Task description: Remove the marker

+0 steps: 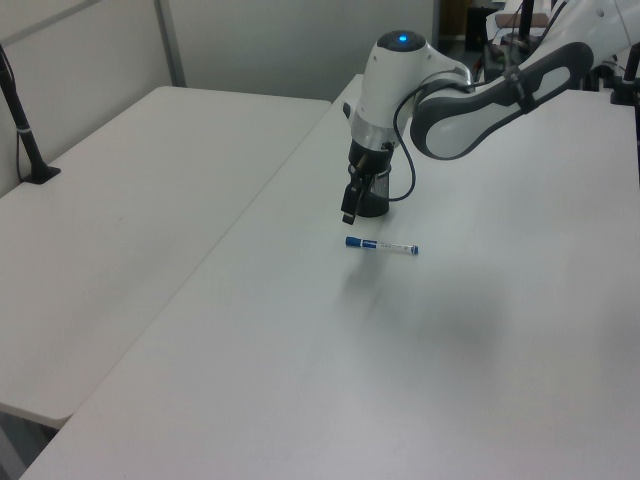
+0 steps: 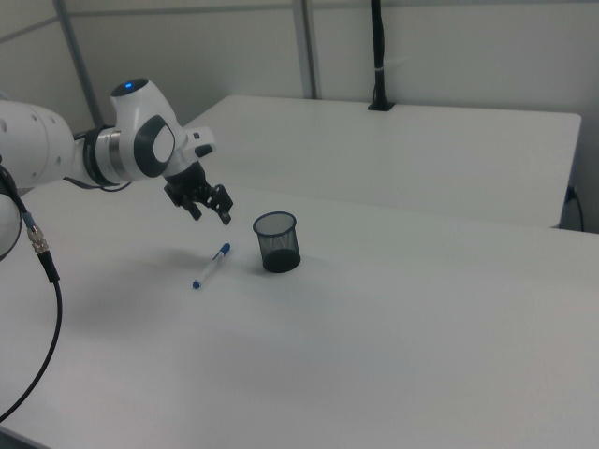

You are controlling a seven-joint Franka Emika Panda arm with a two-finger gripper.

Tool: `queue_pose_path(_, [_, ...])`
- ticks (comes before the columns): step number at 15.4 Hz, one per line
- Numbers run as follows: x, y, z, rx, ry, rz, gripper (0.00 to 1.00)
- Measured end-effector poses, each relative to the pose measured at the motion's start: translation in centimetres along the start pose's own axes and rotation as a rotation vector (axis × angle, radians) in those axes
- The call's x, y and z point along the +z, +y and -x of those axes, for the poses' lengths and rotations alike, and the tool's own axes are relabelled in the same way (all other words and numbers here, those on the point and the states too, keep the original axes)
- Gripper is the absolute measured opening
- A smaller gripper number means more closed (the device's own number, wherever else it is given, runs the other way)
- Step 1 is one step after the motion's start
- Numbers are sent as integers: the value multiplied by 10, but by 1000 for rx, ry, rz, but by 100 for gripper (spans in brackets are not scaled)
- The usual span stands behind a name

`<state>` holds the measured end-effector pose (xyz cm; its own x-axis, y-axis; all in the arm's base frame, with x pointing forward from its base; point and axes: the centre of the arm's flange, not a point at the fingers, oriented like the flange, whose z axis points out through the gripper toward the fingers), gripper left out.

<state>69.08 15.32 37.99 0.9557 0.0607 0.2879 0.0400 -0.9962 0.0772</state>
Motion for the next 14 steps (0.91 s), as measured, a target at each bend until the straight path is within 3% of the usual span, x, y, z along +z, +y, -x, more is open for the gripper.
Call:
queue_pose_path(2, [-12, 3, 0, 3, -24, 13, 100])
queue_pose_path(11, [-130, 37, 23, 49, -193, 104, 100])
queue_pose_path(14, [-172, 57, 38, 38, -228, 74, 100])
